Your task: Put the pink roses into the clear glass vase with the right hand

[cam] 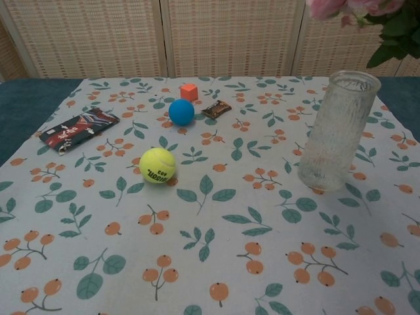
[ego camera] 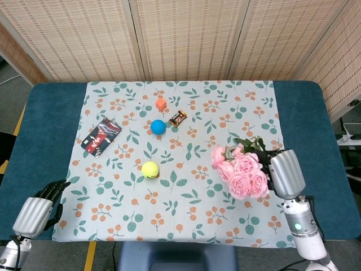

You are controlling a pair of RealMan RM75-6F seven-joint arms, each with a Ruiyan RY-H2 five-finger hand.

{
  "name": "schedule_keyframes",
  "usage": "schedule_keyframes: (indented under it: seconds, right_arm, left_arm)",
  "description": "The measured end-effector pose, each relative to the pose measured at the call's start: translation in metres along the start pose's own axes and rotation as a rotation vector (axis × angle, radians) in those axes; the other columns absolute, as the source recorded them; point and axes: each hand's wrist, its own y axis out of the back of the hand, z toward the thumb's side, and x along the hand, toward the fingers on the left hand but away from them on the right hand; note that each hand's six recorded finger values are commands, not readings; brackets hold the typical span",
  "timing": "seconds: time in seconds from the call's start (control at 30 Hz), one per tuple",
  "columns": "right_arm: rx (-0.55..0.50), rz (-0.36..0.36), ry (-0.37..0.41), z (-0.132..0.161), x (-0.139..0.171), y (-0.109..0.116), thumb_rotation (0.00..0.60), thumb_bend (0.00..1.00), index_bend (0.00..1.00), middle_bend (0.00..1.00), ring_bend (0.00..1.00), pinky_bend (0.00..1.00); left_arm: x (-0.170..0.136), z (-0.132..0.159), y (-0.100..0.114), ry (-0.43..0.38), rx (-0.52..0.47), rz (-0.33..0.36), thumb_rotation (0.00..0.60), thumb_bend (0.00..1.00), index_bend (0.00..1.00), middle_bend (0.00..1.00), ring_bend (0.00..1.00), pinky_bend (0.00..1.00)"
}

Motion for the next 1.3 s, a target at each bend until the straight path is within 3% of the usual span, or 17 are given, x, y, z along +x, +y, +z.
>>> schedule_keyframes:
  seconds: [0.53,0.97,1.3]
  right_arm:
    - [-0.345,0.05,0.133,0.027,-0.033,-0.013,0.6,0.6,0.96,1.0,0.88,1.0]
    - [-0.362,0.069,0.015,-0.013,-0.033,-0.017,0.6,0.6,0.96,1.0,0.88,1.0]
    - [-0.405,0.15,-0.018,-0.031,-0.032,-0.033,0.6,0.6,0.96,1.0,0.88,1.0]
  left_arm:
    - [0.0,0.002,-0.001,-0.008,0.006,-0.004,0.6,0.64,0.13,0.14,0.16,0.42]
    - [0.0,0.002,-0.001,-0.007,0.005,-0.005,0.6,0.64,0.13,0.14,0.16,0.42]
    - [0.0,0.003,-0.002,-0.008,0.008,-0.008,0.6,0.64,0.13,0.14,0.16,0.42]
